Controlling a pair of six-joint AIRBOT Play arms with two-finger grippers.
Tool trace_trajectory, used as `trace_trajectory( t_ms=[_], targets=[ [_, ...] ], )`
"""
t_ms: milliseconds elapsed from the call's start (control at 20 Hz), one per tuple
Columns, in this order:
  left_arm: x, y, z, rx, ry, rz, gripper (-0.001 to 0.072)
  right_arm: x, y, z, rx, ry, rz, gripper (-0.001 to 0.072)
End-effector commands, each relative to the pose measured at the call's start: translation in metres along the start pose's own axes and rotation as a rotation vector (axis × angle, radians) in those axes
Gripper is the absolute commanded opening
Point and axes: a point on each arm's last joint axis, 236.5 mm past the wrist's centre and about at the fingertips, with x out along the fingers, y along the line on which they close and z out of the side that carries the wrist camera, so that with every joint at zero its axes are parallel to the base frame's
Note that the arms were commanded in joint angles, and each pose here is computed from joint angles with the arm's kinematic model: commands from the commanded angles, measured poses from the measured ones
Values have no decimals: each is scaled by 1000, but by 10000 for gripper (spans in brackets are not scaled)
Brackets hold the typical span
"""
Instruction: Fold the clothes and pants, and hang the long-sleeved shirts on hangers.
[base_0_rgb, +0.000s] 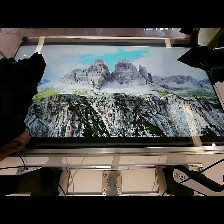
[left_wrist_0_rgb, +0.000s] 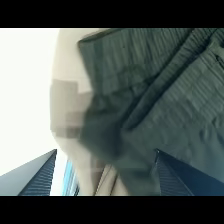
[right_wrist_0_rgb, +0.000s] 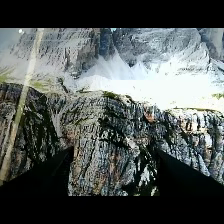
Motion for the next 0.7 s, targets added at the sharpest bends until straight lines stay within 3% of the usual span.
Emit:
trace_trajectory(
  t_ms=[0,200,250,300,450,650],
  targets=[
    [31,-33,8,51,-11,-115,705,0,17,2,12,-7,73,557],
    [71,-65,-17,90,75,-169,673,-1,24,3,23,-11,102,557],
    [77,-75,-24,84,97,-195,402,-1,24,3,41,-10,102,557],
    [77,-89,-28,103,104,-237,35,-1,24,3,51,-10,103,557],
    [41,-147,-27,112,68,-450,22,-5,24,5,49,-18,91,557],
    [-106,-261,-32,204,-87,-919,20,-36,10,30,-32,-113,-50,557]
  ],
)
